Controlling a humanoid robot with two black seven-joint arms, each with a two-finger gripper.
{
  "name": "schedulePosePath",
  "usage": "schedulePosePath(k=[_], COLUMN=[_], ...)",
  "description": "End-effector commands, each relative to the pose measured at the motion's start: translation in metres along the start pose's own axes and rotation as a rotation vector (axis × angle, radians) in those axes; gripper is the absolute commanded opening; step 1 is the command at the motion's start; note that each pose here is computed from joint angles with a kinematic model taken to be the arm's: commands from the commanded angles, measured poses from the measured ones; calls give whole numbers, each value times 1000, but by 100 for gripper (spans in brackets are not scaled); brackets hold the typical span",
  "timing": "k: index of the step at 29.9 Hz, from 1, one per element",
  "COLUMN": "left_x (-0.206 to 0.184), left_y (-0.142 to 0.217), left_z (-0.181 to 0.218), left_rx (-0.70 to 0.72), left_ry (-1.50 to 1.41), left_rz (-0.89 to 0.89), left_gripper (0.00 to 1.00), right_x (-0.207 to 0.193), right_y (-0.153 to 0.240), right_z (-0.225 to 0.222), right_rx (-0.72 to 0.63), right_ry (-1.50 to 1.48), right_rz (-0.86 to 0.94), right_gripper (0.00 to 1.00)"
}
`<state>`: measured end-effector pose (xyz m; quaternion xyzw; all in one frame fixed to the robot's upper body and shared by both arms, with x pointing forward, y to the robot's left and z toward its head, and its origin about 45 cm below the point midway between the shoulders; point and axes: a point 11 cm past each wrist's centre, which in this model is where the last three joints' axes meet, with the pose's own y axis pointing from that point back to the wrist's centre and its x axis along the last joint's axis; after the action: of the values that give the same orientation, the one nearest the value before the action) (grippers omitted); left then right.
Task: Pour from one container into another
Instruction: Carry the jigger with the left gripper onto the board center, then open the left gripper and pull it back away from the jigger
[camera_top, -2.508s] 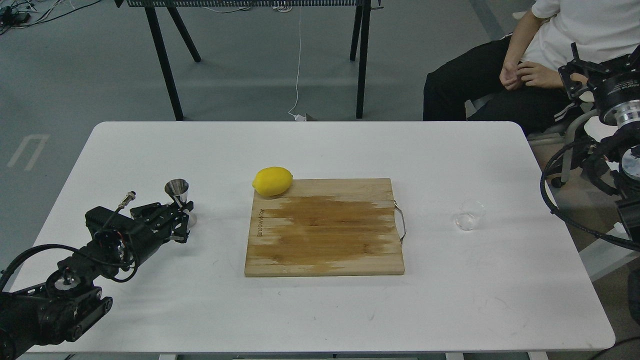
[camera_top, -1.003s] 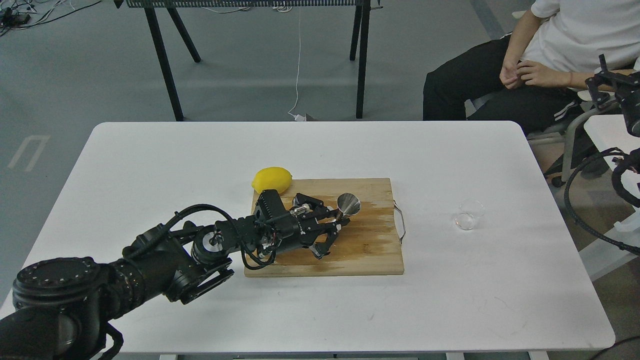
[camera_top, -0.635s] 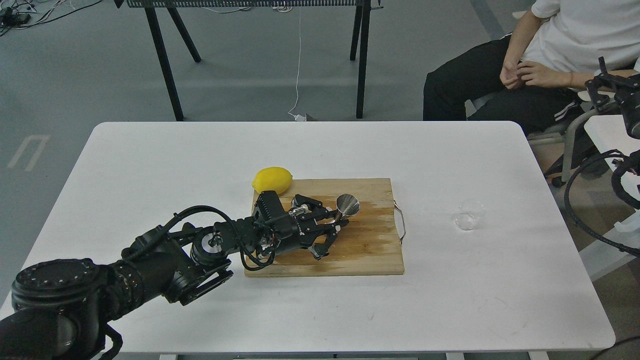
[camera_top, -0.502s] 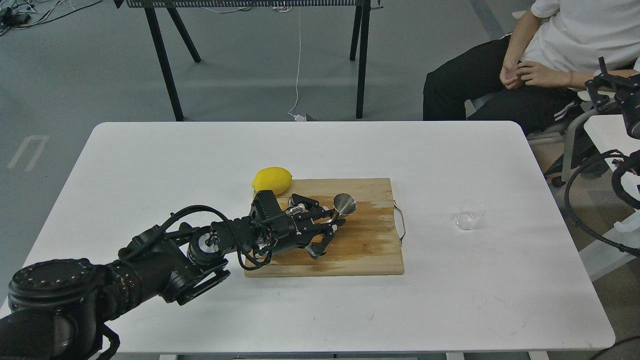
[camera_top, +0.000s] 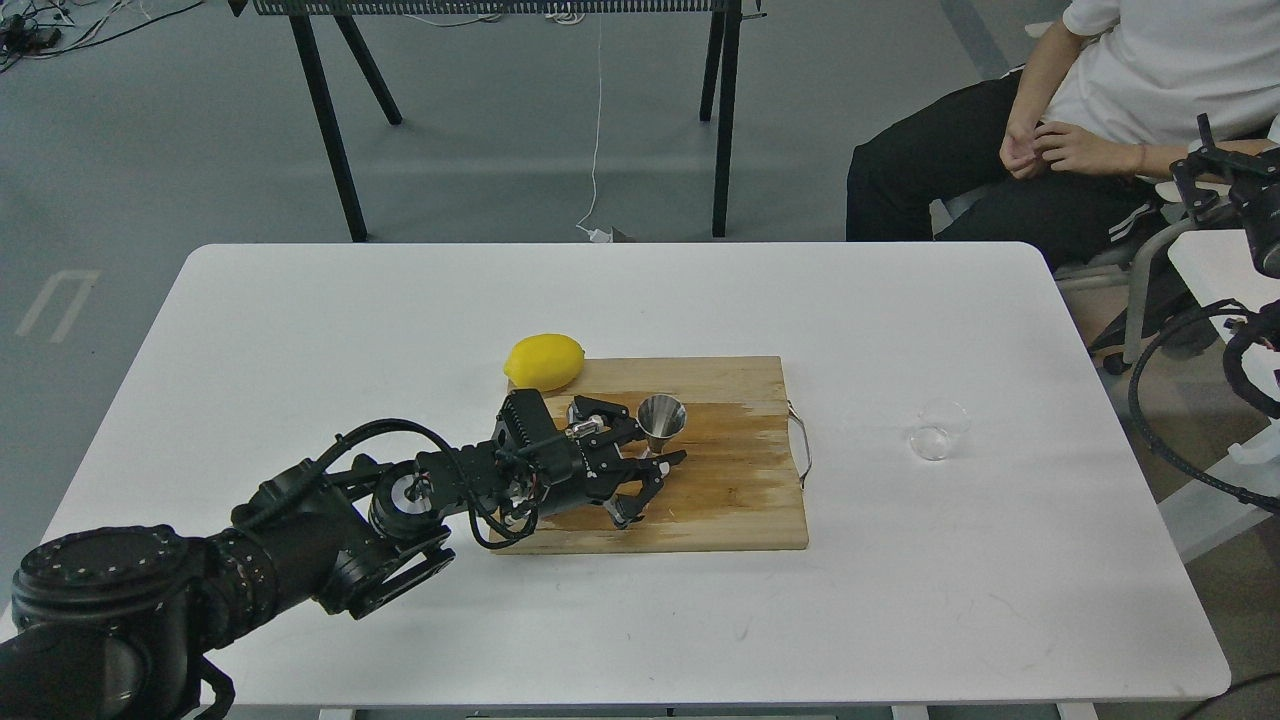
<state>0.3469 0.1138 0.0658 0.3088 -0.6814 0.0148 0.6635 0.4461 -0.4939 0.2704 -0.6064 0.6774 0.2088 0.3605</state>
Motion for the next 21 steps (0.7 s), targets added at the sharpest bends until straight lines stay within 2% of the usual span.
schedulePosePath(k=[1,13,17,21], left_x=[1,-9,-26,-40], left_y=[0,17,38,58], left_z=[-1,-15,-20,-6], left_rx=[0,27,36,-16], left_ry=[-1,-9,7,45], left_rz=[1,-28,-58,-66], left_gripper=[54,62,63,64], right_x=[1,0,0,0], right_y=[0,0,0,0], right_z=[0,0,1,1], right_rx=[0,1,0,-8], right_ry=[0,0,-1,-1], right_rz=[1,0,0,0], right_gripper=[100,100,100,100])
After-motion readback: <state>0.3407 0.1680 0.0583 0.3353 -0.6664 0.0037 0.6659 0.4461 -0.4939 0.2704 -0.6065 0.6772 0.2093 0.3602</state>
